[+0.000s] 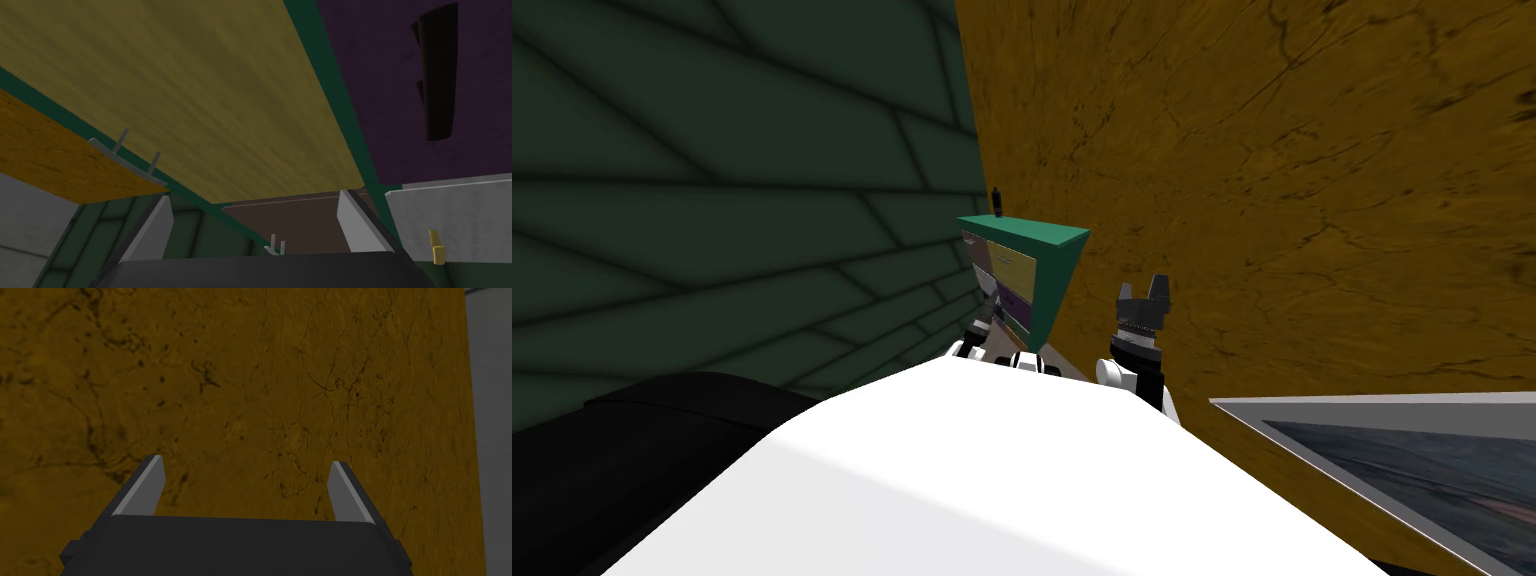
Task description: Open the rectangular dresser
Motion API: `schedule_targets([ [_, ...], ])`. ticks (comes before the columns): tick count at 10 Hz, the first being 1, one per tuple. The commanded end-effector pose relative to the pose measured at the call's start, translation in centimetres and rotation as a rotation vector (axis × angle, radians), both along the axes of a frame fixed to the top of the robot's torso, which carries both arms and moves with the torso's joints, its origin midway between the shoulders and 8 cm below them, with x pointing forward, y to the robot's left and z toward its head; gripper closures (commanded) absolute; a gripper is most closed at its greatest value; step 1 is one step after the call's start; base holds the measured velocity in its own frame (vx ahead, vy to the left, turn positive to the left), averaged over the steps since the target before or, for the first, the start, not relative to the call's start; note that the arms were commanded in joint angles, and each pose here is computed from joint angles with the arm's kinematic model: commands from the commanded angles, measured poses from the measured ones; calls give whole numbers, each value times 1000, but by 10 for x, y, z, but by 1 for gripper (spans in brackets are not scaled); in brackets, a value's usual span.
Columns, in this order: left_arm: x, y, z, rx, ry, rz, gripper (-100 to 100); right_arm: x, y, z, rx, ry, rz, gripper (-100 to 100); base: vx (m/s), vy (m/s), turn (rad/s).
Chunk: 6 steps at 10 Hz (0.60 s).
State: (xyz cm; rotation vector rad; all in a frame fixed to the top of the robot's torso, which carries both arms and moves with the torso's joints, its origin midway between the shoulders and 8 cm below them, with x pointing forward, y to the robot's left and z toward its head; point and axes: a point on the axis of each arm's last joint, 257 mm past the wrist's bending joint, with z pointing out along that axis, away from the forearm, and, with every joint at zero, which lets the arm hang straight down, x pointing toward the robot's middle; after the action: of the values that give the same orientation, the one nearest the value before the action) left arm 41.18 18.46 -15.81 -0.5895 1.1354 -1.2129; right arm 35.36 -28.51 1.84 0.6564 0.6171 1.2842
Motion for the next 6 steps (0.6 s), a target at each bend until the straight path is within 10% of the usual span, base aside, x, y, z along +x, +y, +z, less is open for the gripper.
schedule_targets([
  [1,3,-9,-28,42,52,-26,-100,0,0,0,0,0,0,0,1,13,-119],
  [6,3,-20,-73,113,130,-66,-100,0,0,0,0,0,0,0,2,9,-85],
])
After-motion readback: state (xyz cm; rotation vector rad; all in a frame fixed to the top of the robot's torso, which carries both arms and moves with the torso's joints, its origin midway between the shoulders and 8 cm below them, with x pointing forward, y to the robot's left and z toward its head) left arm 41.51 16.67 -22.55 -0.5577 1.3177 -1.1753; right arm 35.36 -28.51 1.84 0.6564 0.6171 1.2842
